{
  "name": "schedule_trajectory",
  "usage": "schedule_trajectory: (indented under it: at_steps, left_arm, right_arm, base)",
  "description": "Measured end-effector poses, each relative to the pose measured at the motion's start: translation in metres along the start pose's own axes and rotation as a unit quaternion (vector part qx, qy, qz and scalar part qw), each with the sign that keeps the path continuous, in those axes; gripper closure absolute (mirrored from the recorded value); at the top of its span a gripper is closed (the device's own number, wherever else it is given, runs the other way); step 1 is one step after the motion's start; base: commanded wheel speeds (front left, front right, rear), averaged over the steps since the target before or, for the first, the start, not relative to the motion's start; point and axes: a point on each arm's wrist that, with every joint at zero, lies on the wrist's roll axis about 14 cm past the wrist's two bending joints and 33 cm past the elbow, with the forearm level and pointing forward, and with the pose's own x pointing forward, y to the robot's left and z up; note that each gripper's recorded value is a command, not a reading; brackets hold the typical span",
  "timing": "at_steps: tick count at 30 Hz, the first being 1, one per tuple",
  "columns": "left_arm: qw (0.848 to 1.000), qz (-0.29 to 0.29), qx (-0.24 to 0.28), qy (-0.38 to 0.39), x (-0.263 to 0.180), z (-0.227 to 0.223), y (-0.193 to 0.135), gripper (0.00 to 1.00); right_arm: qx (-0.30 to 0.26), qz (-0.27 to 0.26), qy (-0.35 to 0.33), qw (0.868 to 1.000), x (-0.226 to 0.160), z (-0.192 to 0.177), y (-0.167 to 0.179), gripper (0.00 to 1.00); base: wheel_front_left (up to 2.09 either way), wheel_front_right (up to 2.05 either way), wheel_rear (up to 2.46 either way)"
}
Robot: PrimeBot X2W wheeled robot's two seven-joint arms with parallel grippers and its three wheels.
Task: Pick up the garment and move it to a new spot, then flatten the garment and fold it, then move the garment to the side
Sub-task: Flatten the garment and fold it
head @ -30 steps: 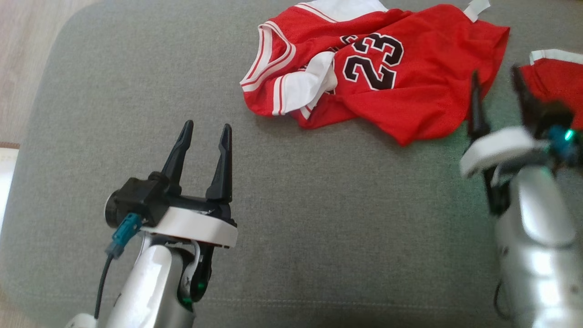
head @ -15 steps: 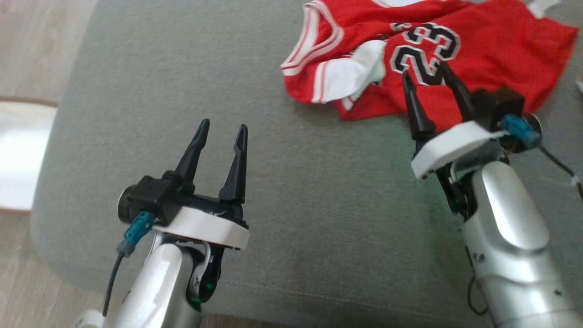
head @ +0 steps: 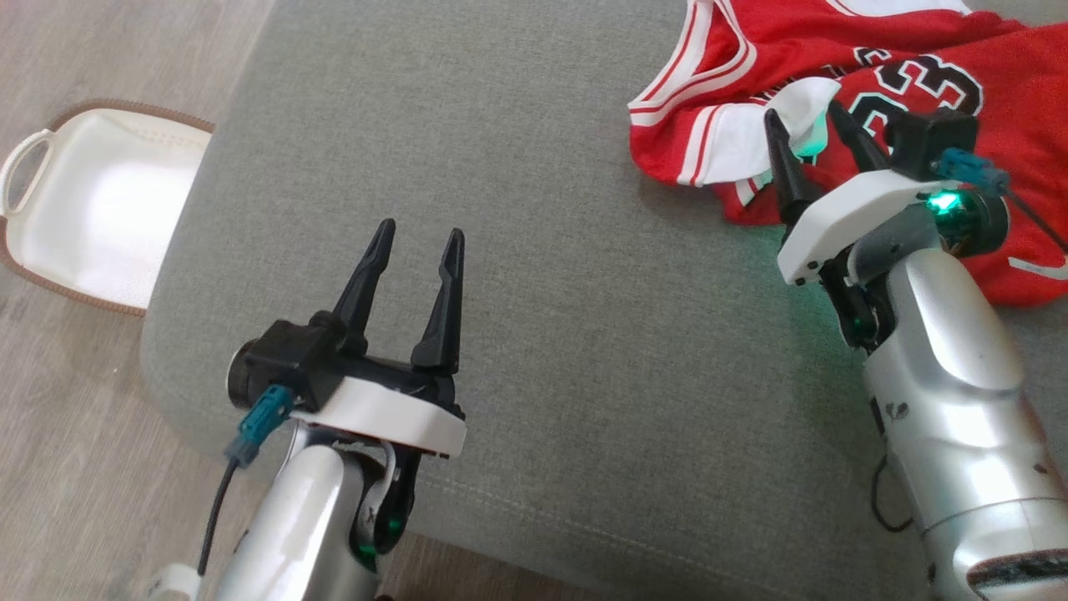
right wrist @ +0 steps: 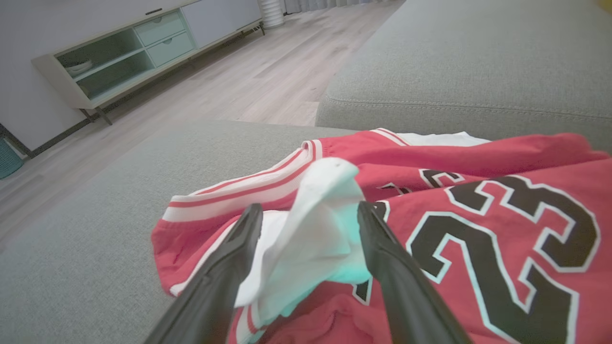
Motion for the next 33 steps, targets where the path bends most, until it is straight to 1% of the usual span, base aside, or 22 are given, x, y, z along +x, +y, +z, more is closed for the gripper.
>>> schedule_trajectory:
  at_steps: [1,2,5,9,10,12,16,23,24,25,29,31,33]
  left_arm:
    - [1.000,0.004,-0.003,-0.001,-0.001,0.001,0.002,0.00]
    - [1.000,0.005,-0.003,-0.001,-0.002,0.001,0.002,0.00]
    - [1.000,0.008,-0.002,-0.003,-0.002,0.002,0.003,0.00]
    - [1.000,0.005,-0.004,-0.008,-0.001,0.006,0.000,0.00]
    - [1.000,0.005,-0.004,-0.008,-0.001,0.006,0.000,0.00]
    - [1.000,0.003,-0.005,-0.012,-0.001,0.009,-0.002,0.00]
    - [1.000,-0.004,-0.010,-0.021,-0.003,0.015,-0.006,0.00]
    - [0.999,-0.006,-0.012,-0.035,-0.009,0.025,-0.009,0.00]
    - [0.999,-0.005,-0.012,-0.035,-0.011,0.025,-0.008,0.00]
    - [0.999,-0.003,-0.013,-0.034,-0.013,0.024,-0.007,0.00]
    - [1.000,0.002,-0.017,-0.026,-0.020,0.018,-0.006,0.00]
    - [0.999,0.003,-0.017,-0.027,-0.020,0.019,-0.005,0.00]
    - [0.999,0.004,-0.017,-0.028,-0.019,0.019,-0.004,0.00]
  right_arm:
    - [0.006,-0.002,0.003,1.000,0.003,-0.001,-0.001,0.48]
    - [0.005,0.000,0.001,1.000,0.004,0.000,0.000,1.00]
    - [0.001,0.012,-0.008,1.000,0.005,0.006,0.009,1.00]
    - [0.003,0.041,-0.029,0.999,0.002,0.020,0.032,1.00]
    - [0.003,0.041,-0.029,0.999,0.002,0.020,0.032,1.00]
    - [-0.002,0.061,-0.044,0.997,-0.002,0.031,0.045,1.00]
    - [-0.005,0.121,-0.063,0.991,-0.015,0.047,0.088,1.00]
    - [-0.016,0.203,-0.042,0.978,-0.043,0.036,0.147,1.00]
    - [-0.018,0.213,-0.042,0.976,-0.045,0.036,0.155,0.71]
    - [-0.021,0.226,-0.041,0.973,-0.049,0.035,0.163,0.00]
    - [-0.028,0.264,-0.023,0.964,-0.061,0.024,0.188,0.00]
    - [-0.032,0.264,-0.021,0.964,-0.063,0.022,0.188,0.00]
    - [-0.042,0.253,-0.016,0.966,-0.063,0.019,0.182,0.00]
  base:
    - [0.00,0.00,0.00]
    - [0.00,0.00,0.00]
    - [0.00,0.00,0.00]
    - [0.00,0.00,0.00]
    - [0.00,0.00,0.00]
    - [0.00,0.00,0.00]
    - [0.00,0.00,0.00]
    - [0.00,0.00,0.00]
    - [0.00,0.00,0.00]
    - [0.00,0.00,0.00]
    - [0.00,0.00,0.00]
    - [0.00,0.00,0.00]
    - [0.00,0.00,0.00]
